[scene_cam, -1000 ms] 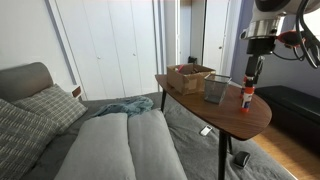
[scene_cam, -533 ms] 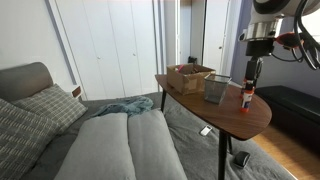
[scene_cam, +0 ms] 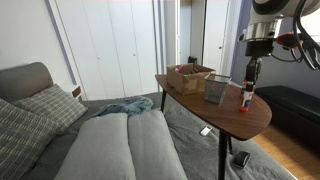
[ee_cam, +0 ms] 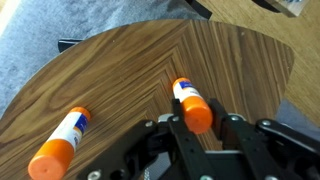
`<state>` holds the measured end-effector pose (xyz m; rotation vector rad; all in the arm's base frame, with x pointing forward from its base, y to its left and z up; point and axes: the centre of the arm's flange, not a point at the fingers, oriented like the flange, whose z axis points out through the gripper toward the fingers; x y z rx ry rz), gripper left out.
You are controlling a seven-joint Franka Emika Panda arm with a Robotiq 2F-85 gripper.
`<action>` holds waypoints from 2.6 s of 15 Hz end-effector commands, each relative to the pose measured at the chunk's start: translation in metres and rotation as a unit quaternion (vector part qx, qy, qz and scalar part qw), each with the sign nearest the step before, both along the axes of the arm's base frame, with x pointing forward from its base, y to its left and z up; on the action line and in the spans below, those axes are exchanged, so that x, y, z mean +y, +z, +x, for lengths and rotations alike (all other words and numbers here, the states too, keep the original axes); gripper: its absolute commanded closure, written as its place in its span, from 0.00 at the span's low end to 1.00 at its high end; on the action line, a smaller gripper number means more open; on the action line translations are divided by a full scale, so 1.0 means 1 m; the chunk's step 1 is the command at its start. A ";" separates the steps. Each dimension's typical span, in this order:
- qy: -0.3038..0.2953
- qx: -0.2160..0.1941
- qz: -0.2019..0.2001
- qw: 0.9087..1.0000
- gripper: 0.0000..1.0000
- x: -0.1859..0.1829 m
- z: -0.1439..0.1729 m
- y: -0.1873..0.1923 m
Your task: Put the two orange bottles in the office pen holder
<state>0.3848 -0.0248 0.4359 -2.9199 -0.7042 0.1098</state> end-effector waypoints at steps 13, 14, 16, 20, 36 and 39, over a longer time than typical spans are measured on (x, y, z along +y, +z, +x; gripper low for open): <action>0.124 -0.162 -0.047 0.978 0.92 0.052 0.027 0.168; 0.131 -0.173 -0.056 0.975 0.92 0.061 0.034 0.164; 0.143 -0.186 -0.065 0.970 0.92 0.076 0.046 0.154; 0.168 -0.185 -0.101 0.963 0.92 0.086 0.070 0.126; 0.222 -0.077 -0.109 0.966 0.92 0.073 0.077 0.044; 0.230 -0.065 -0.100 0.966 0.92 0.075 0.073 0.037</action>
